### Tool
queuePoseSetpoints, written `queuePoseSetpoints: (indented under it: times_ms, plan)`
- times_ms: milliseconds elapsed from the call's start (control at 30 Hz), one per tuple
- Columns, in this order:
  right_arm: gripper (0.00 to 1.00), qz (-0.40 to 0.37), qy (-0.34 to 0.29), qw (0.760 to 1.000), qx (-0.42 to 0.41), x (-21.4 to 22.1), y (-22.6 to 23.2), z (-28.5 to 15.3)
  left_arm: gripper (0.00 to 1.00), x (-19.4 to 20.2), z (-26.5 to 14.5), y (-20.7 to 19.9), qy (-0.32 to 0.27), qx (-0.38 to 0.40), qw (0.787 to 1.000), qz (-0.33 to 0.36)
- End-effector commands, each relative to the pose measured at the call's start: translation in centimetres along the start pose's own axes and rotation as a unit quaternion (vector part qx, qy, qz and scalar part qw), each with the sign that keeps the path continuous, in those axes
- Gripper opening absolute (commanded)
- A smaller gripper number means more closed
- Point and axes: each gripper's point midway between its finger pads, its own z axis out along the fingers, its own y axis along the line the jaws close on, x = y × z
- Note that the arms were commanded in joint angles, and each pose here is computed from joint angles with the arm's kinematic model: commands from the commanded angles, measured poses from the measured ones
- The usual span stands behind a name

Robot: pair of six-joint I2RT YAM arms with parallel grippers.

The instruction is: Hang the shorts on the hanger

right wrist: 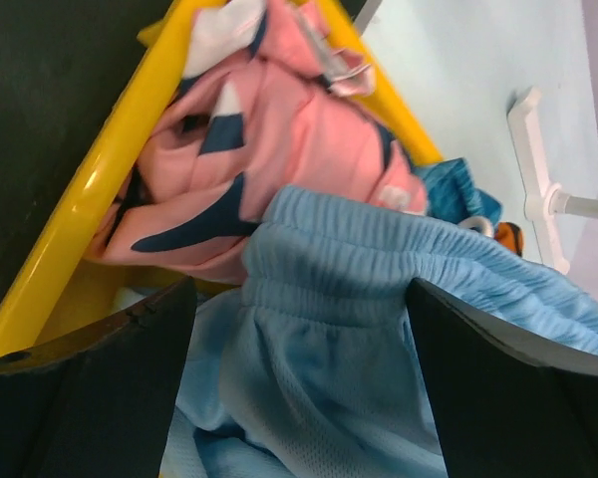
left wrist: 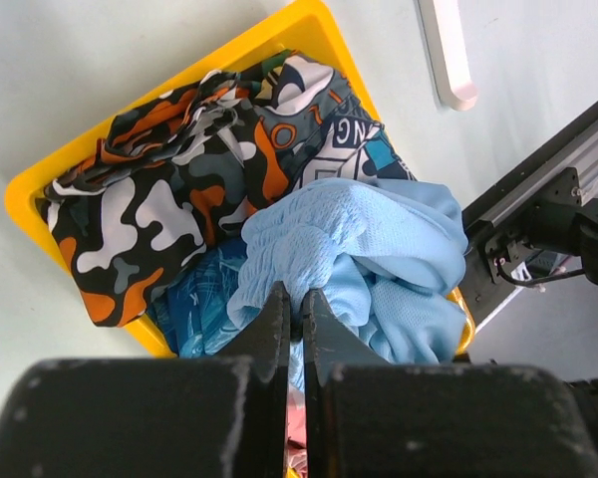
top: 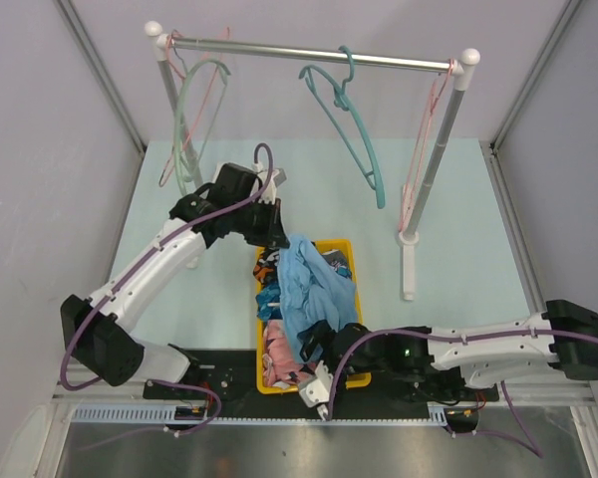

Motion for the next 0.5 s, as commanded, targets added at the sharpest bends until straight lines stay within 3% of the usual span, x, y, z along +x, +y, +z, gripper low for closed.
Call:
queuePoseSetpoints:
  times_ms: [0,67,100,300,467]
  plan:
    - [0.91,-0.065,0.008,0.995,0.075,0.5,-2.0,0.6,0.0,-0.4,-1.0,-0.2,-0.02,0.016,0.999,-0.021]
    - [0.85,-0.073,0.024,0.99,0.115,1.5,-3.0,0.6,0.0,-0.4,-1.2,-0.2,-0.021,0.019,0.999,-0.02]
    - [0.69,-0.07,0.028,0.989,0.13,1.6,-3.7,0.4,0.0,-0.2,-1.4,-0.3,-0.022,0.021,0.999,-0.019]
    - [0.03,0.026,0.066,0.969,0.236,1.3,-12.7,-3.7,0.0,-0.1,-3.2,-0.5,-0.046,0.024,0.999,0.007]
    - [0.0,0.118,0.032,0.949,0.289,-1.7,-18.4,-10.4,0.0,-0.7,-6.8,-0.8,-0.089,0.02,0.995,0.03]
